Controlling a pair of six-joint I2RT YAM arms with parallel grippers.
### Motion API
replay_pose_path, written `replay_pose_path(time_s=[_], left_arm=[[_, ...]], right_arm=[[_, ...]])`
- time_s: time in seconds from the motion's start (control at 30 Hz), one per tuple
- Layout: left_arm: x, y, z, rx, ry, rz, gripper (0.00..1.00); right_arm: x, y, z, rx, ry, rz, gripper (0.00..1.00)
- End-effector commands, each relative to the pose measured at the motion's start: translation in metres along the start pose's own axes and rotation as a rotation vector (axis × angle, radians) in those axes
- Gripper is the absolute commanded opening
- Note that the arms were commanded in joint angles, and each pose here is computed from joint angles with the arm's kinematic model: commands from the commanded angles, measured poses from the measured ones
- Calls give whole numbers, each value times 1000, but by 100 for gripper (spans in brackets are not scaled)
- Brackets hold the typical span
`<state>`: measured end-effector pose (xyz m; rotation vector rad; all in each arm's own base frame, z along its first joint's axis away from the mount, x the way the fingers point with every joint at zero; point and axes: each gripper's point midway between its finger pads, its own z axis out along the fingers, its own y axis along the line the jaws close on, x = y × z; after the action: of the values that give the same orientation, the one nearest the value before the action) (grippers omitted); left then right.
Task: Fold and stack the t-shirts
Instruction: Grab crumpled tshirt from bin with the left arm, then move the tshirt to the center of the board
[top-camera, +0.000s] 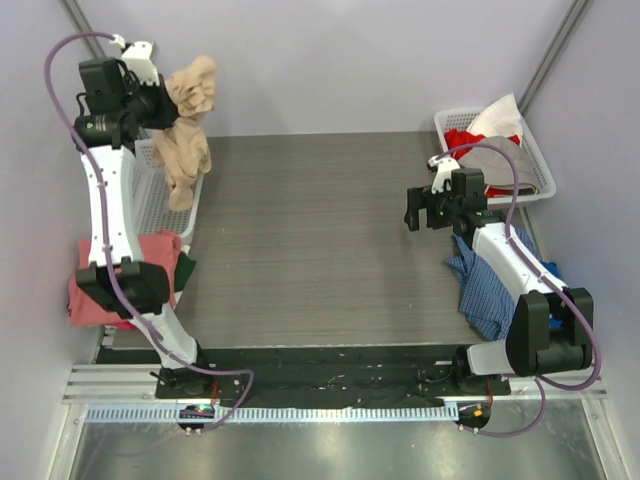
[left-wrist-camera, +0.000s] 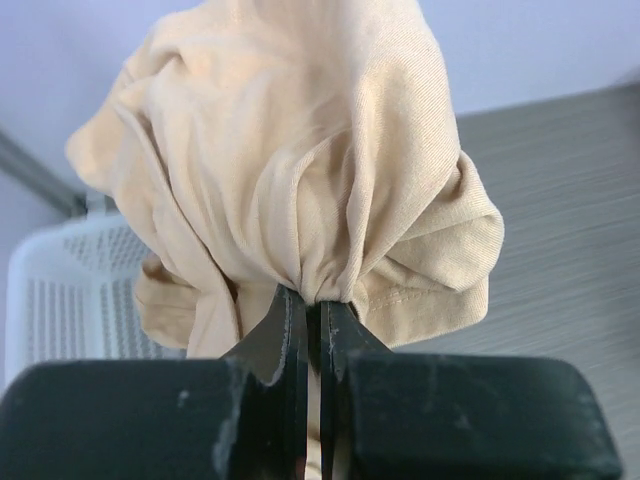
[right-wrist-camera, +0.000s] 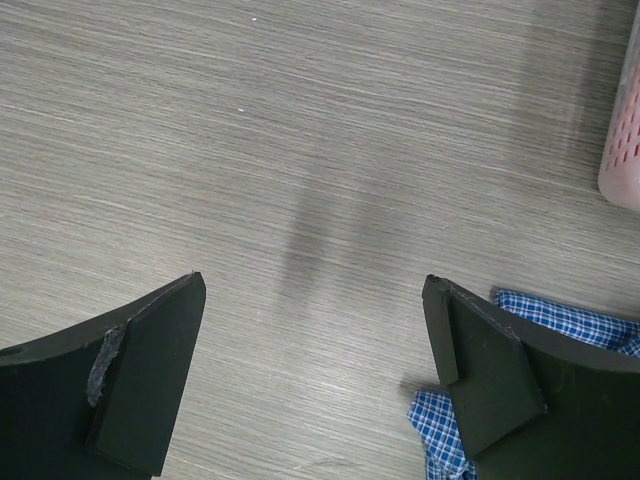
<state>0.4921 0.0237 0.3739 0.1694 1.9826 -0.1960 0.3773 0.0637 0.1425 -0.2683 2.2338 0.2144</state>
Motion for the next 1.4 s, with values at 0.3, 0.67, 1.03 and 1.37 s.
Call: replay_pose_path(time_s=[0.3, 0.67, 1.03, 1.37], left_arm=[[-101, -132, -87, 322, -325, 18, 0], [-35, -265, -48, 609, -116, 75, 0], [-37, -323, -58, 715, -129, 136, 0], [23, -264, 13, 380, -33, 328, 0]], right_arm=[[-9, 2, -1, -20, -21, -19, 100], [-3, 2, 3, -23, -5, -20, 100], [2, -2, 7, -9, 11, -23, 100], [3, -3, 8, -5, 16, -24, 100]])
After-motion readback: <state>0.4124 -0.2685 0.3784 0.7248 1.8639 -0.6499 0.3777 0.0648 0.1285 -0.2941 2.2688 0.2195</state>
